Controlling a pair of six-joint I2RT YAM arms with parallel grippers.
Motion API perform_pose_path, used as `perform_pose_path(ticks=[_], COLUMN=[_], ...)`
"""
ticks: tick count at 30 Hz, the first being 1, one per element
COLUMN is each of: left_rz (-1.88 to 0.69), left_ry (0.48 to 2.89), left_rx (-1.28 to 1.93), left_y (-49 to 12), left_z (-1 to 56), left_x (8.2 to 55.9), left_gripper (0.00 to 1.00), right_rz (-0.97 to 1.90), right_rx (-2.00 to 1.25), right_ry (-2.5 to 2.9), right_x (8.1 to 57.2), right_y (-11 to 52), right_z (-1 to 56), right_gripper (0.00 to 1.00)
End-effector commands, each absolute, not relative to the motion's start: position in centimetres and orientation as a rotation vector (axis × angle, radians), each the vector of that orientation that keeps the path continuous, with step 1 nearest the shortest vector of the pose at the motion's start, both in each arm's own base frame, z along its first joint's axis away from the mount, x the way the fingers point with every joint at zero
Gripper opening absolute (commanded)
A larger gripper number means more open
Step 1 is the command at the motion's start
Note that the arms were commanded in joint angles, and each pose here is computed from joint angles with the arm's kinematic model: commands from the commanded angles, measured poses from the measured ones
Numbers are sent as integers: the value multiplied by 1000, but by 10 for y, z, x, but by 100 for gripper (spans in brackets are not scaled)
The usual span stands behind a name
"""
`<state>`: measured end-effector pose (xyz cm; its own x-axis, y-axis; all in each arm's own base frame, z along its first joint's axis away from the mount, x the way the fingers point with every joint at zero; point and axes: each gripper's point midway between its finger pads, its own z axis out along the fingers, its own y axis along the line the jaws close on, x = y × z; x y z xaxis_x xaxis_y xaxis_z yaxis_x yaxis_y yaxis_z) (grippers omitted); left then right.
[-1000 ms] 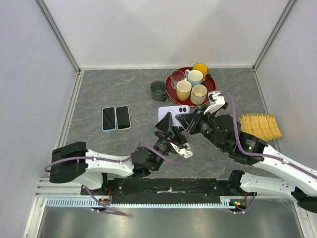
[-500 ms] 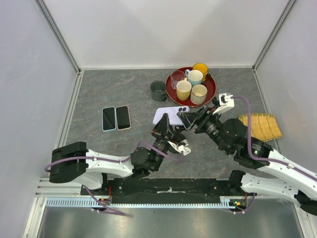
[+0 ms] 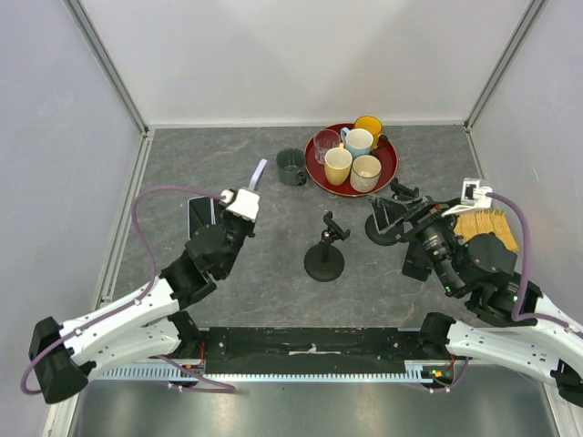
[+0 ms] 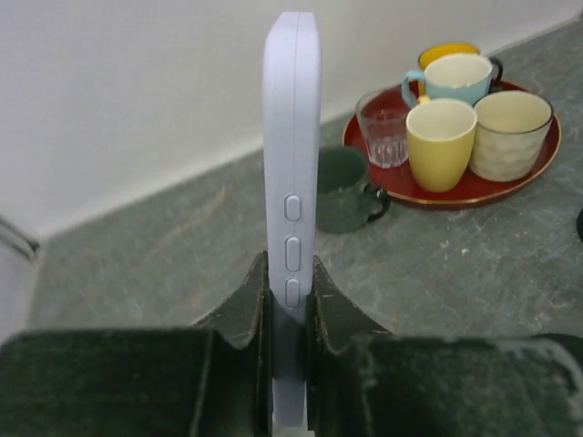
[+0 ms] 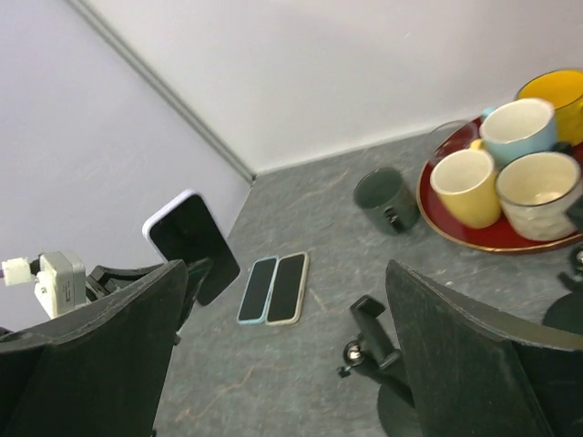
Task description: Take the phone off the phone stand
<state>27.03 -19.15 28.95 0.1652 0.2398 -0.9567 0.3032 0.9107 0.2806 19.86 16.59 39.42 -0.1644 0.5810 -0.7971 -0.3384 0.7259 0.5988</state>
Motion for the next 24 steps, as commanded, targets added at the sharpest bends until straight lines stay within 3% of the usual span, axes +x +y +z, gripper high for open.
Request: perform_pose_path(ticks=[1, 16, 24], left_rz=[-382, -903, -913], left_ry=[1674, 2097, 2177], left_rx=[331, -120, -293], left_y=[-208, -202, -192], left_z=[257, 155, 118], left_x=[267, 337, 375], left_gripper=[2, 2, 2], right_rz=[669, 435, 254], right_rx=[236, 152, 67], right_ry=[1515, 1557, 1575], right_x=[203, 208, 214], right_y=[135, 113, 104], right_z=[393, 348, 316], right_gripper=[97, 98, 98])
